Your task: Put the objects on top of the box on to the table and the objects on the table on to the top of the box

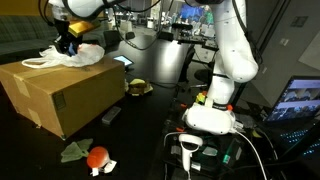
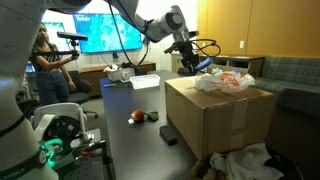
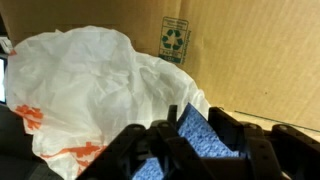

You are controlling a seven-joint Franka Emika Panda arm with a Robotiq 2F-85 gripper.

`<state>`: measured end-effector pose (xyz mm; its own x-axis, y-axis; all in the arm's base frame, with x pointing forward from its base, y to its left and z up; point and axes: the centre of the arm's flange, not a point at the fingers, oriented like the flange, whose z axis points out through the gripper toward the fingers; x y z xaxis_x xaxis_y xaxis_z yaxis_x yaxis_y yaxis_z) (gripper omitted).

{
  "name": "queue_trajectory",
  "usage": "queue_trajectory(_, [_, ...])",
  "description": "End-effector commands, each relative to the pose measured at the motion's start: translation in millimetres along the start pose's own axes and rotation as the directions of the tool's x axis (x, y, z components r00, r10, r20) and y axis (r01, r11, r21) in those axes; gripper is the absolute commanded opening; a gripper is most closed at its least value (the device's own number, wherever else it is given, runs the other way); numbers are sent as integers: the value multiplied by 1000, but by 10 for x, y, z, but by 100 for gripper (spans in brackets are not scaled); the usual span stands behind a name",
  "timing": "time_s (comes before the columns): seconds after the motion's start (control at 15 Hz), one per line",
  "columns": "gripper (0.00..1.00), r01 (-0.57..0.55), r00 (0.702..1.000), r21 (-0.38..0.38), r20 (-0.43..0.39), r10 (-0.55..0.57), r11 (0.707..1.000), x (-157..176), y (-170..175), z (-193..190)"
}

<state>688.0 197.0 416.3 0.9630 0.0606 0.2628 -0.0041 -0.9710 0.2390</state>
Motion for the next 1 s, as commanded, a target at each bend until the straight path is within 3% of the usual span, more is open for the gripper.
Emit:
queue_trajectory(0.0, [13, -5, 999, 6, 42, 5, 1000, 471, -76, 56])
queue_trajectory(0.07, [13, -9, 998, 10, 56, 9, 1000, 515, -76, 103])
queue_trajectory(0.13, [30, -16, 998, 17, 66, 15, 1000, 543, -45, 129])
queue_trajectory(0.2, [63, -25, 997, 18, 73, 24, 1000, 561, -18, 160])
queue_trajectory(0.33, [64, -38, 996, 20, 84, 37, 999, 567, 53, 190])
queue_trajectory(0.67, [99, -48, 994, -1, 103, 48, 999, 467, 219, 147])
queue_trajectory(0.93, [100, 48, 990, 16, 133, -49, 999, 82, 320, 90])
